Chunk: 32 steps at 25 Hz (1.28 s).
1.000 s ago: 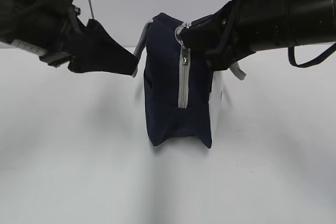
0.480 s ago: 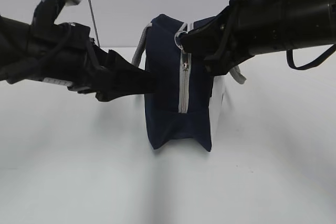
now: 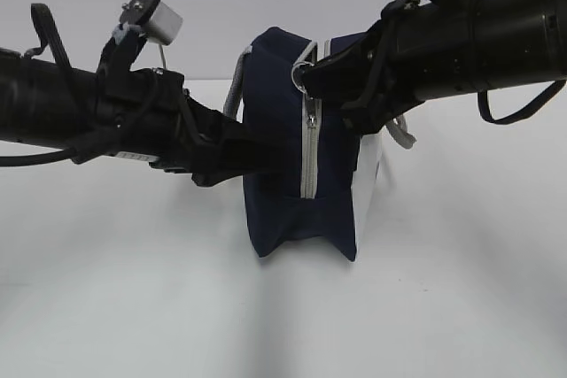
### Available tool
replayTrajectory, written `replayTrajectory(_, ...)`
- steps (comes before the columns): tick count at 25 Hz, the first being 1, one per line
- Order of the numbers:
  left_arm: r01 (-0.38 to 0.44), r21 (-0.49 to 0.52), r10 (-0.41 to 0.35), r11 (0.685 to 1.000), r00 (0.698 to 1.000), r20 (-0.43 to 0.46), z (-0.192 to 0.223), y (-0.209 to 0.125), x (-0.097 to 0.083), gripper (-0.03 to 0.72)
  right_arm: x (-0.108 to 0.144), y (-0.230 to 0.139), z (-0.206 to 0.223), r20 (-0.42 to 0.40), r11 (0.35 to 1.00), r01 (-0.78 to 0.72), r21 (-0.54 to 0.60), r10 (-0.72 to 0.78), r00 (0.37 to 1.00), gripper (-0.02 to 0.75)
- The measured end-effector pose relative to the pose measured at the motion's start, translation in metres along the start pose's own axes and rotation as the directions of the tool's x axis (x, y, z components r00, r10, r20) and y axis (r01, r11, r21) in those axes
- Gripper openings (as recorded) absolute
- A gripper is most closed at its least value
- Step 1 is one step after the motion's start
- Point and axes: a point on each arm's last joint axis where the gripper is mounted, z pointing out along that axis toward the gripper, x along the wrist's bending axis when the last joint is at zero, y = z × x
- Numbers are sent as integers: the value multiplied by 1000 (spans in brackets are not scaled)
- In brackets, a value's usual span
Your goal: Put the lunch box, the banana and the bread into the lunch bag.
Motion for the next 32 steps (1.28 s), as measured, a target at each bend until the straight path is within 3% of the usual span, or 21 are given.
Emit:
replayTrajectory(7, 41, -42, -42, 998, 999, -18, 11, -3, 10, 559, 1, 0, 0, -8, 1000, -1, 0, 1, 1000, -16)
replayTrajectory(10, 51, -50, -52, 997, 998, -22, 11, -3, 10, 519, 1, 0, 0, -8, 1000, -1, 0, 1, 1000, -16)
replayTrajectory(13, 53, -52, -54, 997, 998, -20, 11, -3, 10, 393, 1, 0, 0, -8, 1000, -1, 0, 1, 1000, -16)
replayTrajectory(18, 55, -56, -54, 997, 998, 20, 12, -2, 7, 58, 1, 0, 0, -8, 1000, -9, -3, 9, 1000, -16)
replayTrajectory(19, 57, -55, -55, 997, 998, 28, 13, -3, 7, 25, 1, 0, 0, -8, 1000, -11, -4, 11, 1000, -16)
replayTrajectory(25, 71, -54, -68, 996, 996, 53, 14, -4, 6, 7, -1, 3, 0, -5, 1000, -10, -14, 10, 1000, -16)
replayTrajectory(32, 80, -51, -76, 995, 993, 86, 13, -4, 3, 6, -7, 32, -16, 48, 995, 39, -92, -34, 998, -16)
